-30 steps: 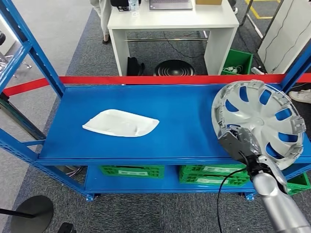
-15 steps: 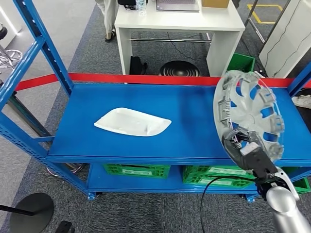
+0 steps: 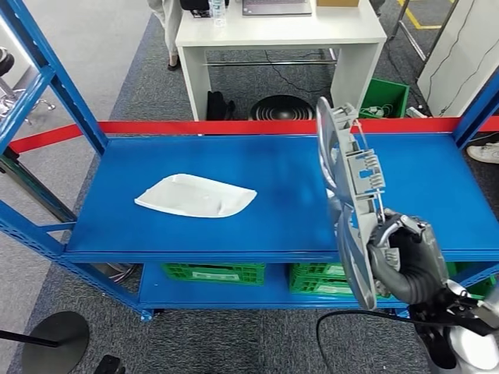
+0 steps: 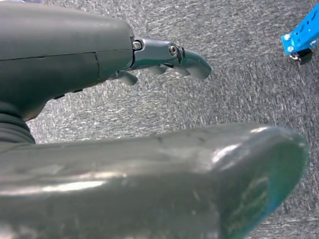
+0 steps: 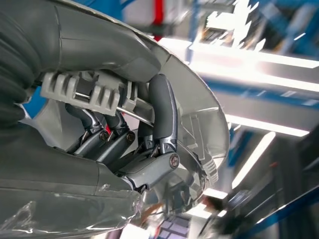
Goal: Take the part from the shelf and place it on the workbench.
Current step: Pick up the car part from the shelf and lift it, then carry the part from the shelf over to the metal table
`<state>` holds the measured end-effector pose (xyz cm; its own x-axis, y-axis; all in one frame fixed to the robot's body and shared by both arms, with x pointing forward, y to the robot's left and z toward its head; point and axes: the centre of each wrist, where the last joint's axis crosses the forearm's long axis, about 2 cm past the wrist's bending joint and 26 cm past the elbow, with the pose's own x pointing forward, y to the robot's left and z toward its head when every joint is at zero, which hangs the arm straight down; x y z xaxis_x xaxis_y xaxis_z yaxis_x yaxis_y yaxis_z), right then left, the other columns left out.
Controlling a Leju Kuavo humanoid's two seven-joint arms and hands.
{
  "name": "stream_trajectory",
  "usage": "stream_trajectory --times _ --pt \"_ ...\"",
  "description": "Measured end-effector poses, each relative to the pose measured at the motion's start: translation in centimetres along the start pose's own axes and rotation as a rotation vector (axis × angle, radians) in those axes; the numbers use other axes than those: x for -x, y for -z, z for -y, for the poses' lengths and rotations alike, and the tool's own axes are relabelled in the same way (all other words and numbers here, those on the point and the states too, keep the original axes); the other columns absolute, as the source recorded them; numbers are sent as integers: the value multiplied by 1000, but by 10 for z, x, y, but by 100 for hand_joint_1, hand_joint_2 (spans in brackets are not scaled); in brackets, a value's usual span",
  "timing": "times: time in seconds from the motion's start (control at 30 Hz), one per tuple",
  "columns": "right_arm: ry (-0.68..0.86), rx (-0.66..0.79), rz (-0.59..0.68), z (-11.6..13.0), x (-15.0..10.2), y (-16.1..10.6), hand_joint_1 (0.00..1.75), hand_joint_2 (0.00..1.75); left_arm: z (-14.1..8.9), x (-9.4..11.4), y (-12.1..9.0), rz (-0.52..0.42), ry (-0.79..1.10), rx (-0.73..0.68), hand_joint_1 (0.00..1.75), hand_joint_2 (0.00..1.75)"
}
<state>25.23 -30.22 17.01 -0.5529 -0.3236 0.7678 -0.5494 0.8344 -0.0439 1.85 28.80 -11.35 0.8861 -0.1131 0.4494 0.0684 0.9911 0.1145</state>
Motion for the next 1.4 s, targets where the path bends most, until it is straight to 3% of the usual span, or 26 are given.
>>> stream_trajectory --times 0.27,0.77,1.03,1.4 --pt "229 -180 180 -23 -19 21 175 175 -1 -2 1 12 8 16 0 0" --pt "417 -577 359 -79 -44 64 175 175 -9 -2 2 61 -24 55 0 0" --pt "463 -609 398 -88 -46 72 175 175 -10 -3 3 -17 -19 61 0 0" --pt "412 -587 408 -90 -45 74 175 175 -13 -1 2 -70 1 62 0 0"
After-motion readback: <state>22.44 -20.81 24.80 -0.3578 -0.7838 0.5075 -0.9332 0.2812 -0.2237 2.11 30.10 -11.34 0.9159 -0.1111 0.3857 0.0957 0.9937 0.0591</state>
